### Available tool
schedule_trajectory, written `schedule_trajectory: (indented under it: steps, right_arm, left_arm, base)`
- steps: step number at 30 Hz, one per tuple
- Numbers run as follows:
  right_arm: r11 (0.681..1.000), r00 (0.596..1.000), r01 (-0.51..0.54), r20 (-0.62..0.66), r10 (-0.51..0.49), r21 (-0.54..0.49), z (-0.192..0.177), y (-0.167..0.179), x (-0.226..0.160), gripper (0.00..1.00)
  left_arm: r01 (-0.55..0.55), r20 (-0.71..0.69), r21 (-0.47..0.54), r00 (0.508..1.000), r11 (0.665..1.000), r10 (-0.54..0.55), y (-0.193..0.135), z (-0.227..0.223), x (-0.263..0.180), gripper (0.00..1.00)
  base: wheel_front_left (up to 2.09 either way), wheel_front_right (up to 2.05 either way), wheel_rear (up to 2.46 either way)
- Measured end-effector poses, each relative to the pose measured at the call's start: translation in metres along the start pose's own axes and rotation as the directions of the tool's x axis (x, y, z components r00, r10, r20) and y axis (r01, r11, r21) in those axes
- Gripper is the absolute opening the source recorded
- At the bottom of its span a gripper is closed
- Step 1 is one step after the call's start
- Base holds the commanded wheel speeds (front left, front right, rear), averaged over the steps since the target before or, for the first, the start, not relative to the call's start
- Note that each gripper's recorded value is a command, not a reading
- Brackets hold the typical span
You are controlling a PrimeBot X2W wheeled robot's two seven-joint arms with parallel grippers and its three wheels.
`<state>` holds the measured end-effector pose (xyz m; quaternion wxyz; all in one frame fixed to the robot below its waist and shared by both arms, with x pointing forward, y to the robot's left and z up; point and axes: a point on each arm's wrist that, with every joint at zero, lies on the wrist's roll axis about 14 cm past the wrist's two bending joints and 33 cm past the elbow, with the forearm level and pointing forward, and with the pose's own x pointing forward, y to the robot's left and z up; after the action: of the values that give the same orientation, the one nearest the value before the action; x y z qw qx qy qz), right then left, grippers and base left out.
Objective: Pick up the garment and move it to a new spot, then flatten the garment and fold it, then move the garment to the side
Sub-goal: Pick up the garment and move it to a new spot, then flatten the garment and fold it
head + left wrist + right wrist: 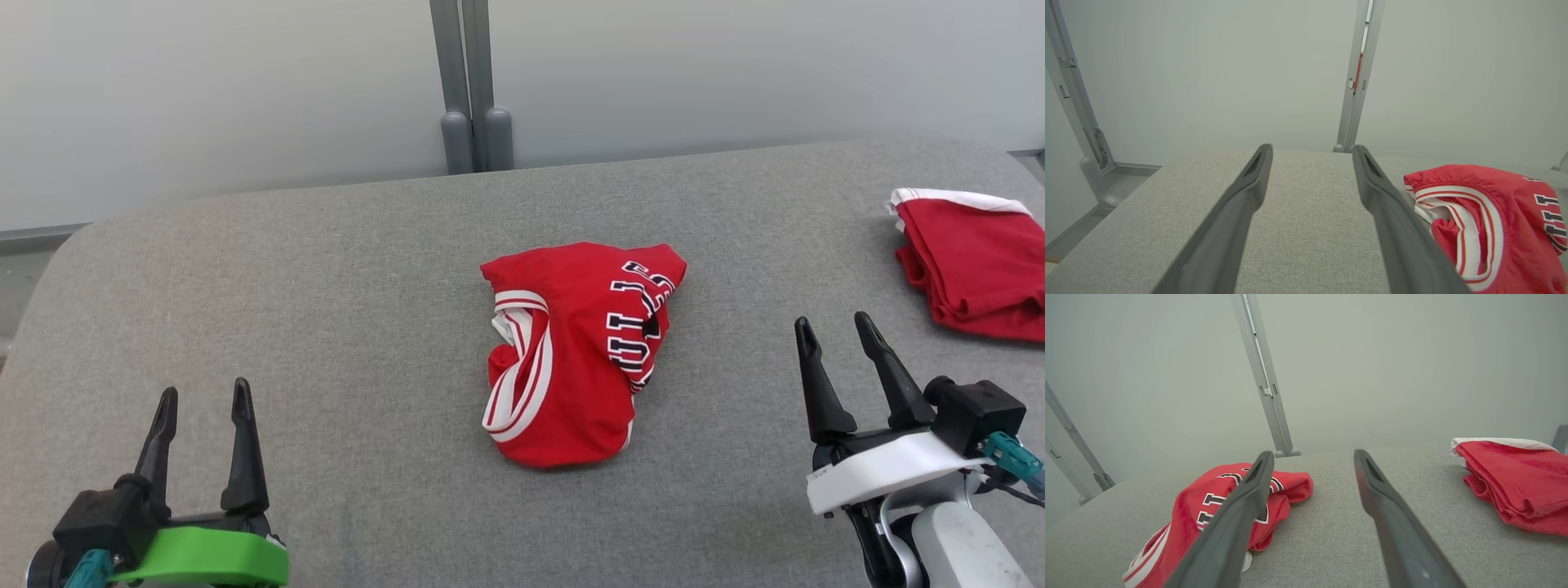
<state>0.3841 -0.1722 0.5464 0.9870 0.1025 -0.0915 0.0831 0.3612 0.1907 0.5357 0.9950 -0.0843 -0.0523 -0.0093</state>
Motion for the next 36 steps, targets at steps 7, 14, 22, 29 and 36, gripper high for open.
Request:
schedule_trajectory:
  steps: [7,14,22,29,36]
  right_arm:
    - [1.000,1.000,0.013,-0.022,-0.013,0.001,-0.007,-0.004,-0.003,1.00]
    - [1.000,0.999,0.017,-0.029,-0.017,0.000,-0.009,-0.005,-0.004,1.00]
    - [1.000,0.999,0.018,-0.030,-0.018,0.001,-0.009,-0.006,-0.004,1.00]
    - [1.000,0.999,0.019,-0.034,-0.019,0.002,-0.011,-0.006,-0.004,1.00]
    - [1.000,0.999,0.021,-0.037,-0.022,-0.003,-0.012,-0.009,0.002,1.00]
  left_arm:
    - [-0.019,-0.006,-0.027,1.000,0.999,0.019,-0.003,-0.008,-0.007,1.00]
    - [-0.012,-0.001,-0.032,1.000,0.999,0.012,-0.004,-0.009,-0.004,1.00]
    - [-0.004,-0.016,-0.045,1.000,0.999,0.004,-0.006,-0.016,-0.005,1.00]
    - [0.080,-0.123,-0.095,0.988,0.992,-0.091,-0.027,-0.040,-0.010,1.00]
    - [0.245,-0.381,-0.179,0.876,0.953,-0.297,-0.072,-0.084,-0.015,1.00]
  base:
    - [0.00,0.00,0.00]
    - [0.00,0.00,0.00]
    - [0.00,0.00,0.00]
    - [0.00,0.00,0.00]
    - [0.00,0.00,0.00]
